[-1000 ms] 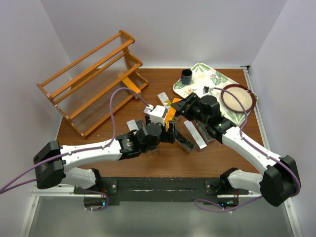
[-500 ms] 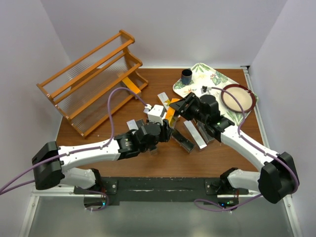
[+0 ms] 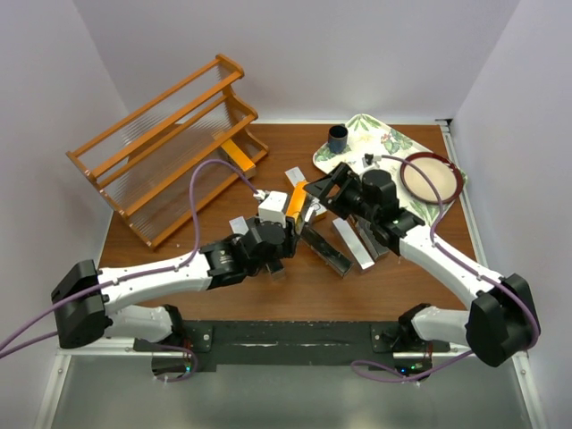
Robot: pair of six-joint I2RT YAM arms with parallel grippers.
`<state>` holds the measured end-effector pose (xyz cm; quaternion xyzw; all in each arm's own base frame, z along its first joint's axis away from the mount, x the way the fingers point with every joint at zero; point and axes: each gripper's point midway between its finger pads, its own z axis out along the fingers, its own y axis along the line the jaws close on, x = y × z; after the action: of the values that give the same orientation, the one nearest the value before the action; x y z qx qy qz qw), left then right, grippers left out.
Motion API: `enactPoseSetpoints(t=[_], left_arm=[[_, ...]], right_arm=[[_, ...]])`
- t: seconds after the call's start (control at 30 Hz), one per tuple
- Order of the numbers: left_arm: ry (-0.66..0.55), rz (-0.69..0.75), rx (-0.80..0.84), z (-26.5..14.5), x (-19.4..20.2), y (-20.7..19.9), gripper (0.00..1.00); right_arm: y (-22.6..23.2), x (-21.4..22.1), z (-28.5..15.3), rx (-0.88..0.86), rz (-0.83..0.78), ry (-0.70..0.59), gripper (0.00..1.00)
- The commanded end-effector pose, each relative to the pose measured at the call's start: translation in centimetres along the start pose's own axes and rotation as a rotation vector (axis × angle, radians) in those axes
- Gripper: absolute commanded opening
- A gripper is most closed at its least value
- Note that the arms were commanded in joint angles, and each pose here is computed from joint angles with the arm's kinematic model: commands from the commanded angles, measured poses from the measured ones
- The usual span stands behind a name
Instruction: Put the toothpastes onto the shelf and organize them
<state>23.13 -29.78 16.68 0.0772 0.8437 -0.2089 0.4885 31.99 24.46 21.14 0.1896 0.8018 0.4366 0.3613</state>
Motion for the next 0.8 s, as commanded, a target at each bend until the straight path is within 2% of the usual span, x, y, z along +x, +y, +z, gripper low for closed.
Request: enactPoseSetpoints(t=[0.0,0.17,0.27,0.47,0.77], left_arm=[[-0.057,-0.079,-0.080,-0.7,-1.9,3.0,0.33],[-0.053,-0.097,-0.211,-1.4,-1.9,7.9,0.33],[-0.037,-0.103,-0.307,-1.8,-1.9,10.9,0.33],[-0.062,-0.131,-0.447,-2.0,-3.6,15.8,0.33],[-0.107,-0.258,-0.664,0.3,-4.7,22.4,0.29]], right_arm=[[1.8,-2.0,-0.8,-0.040,-0.063,-0.029,0.88],[1.1,-3.2,-2.0,0.004,-0.134,-0.059,0.89],[0.9,-4.1,-2.8,0.032,-0.196,-0.077,0.93],[-0.5,-6.6,-5.5,0.165,-0.387,-0.166,0.99],[-0.7,-9.3,-10.4,0.250,-0.534,-0.303,0.99]])
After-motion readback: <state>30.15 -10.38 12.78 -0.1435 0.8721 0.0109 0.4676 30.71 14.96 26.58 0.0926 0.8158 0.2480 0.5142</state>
